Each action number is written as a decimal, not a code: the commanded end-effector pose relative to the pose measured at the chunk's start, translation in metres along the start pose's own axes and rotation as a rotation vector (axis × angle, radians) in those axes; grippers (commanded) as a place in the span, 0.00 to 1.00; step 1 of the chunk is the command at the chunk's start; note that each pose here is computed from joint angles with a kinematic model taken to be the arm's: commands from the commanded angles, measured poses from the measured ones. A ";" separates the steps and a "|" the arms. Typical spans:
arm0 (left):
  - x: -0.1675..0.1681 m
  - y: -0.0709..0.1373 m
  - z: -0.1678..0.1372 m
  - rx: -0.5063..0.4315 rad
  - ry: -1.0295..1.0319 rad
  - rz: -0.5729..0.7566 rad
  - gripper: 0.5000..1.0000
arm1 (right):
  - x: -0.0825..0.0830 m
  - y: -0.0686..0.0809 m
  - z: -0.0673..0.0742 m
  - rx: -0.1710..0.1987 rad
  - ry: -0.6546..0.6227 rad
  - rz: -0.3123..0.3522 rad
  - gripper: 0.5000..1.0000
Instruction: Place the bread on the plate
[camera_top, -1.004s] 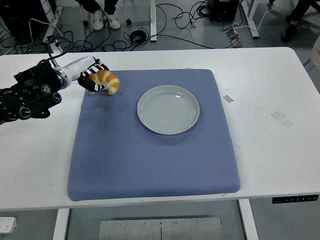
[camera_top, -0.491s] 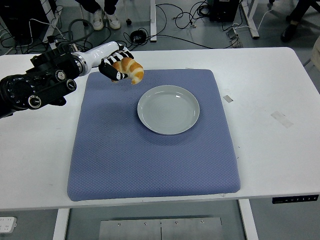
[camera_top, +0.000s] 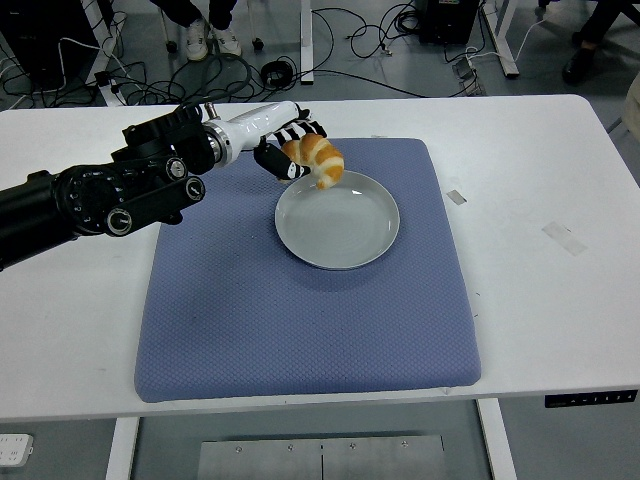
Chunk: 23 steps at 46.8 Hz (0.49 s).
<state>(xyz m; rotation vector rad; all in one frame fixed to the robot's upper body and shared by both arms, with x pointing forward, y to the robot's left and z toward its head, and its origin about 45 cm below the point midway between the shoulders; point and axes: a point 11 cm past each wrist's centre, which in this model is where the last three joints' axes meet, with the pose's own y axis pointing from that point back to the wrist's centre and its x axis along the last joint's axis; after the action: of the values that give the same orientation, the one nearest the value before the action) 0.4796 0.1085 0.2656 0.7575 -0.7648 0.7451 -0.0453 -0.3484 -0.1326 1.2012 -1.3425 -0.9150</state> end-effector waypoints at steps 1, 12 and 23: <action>-0.010 -0.003 0.006 -0.011 -0.002 -0.017 0.25 | 0.000 0.000 0.000 0.000 0.000 0.000 1.00; -0.027 -0.005 0.009 -0.021 -0.004 -0.048 0.25 | 0.000 0.000 0.000 0.000 0.000 0.000 1.00; -0.033 -0.004 0.006 -0.017 -0.005 -0.060 0.26 | 0.000 0.000 0.000 0.000 0.000 0.000 1.00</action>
<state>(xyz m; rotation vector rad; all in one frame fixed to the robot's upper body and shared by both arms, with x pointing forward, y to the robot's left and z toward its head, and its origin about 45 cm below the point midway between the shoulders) 0.4648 0.0905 0.2431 0.7616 -0.7540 0.6832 -0.0454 -0.3484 -0.1326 1.2011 -1.3424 -0.9152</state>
